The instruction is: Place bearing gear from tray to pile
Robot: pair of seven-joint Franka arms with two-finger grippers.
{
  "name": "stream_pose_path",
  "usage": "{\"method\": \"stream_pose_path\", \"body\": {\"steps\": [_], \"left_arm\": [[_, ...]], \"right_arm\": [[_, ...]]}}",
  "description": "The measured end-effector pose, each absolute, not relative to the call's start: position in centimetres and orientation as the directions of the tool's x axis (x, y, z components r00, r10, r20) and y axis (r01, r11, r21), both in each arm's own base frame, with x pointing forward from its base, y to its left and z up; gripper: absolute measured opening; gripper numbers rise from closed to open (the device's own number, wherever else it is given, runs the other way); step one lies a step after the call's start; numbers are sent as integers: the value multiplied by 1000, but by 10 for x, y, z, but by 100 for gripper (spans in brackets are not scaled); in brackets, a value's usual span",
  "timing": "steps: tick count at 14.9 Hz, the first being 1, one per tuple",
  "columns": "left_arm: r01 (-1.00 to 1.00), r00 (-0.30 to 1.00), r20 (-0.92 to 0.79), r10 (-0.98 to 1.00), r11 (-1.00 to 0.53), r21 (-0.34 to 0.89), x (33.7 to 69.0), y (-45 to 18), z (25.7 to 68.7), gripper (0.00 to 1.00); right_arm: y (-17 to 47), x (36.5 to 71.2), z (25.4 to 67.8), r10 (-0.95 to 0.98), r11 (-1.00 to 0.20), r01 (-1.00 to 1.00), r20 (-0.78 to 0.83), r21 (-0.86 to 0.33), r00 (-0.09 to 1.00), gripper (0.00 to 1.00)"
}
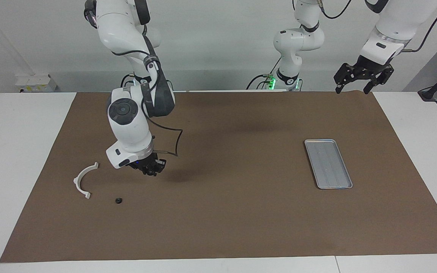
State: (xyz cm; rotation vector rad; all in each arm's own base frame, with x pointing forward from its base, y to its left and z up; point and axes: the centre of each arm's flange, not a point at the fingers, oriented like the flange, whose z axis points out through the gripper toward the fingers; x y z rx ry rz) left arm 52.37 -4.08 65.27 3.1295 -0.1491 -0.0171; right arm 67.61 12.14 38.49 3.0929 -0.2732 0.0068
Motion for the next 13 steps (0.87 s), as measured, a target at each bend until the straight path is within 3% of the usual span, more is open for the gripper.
{"method": "stream_pose_path", "body": {"steps": [8, 13], "left_arm": [[-103, 995, -11, -103, -995, 10, 523, -45, 652, 100], [-103, 995, -12, -103, -995, 10, 523, -45, 652, 100]], "right_arm": [[88, 687, 314, -122, -992, -123, 82, 11, 989, 35], [81, 693, 293, -116, -993, -117, 108, 4, 987, 35]]}}
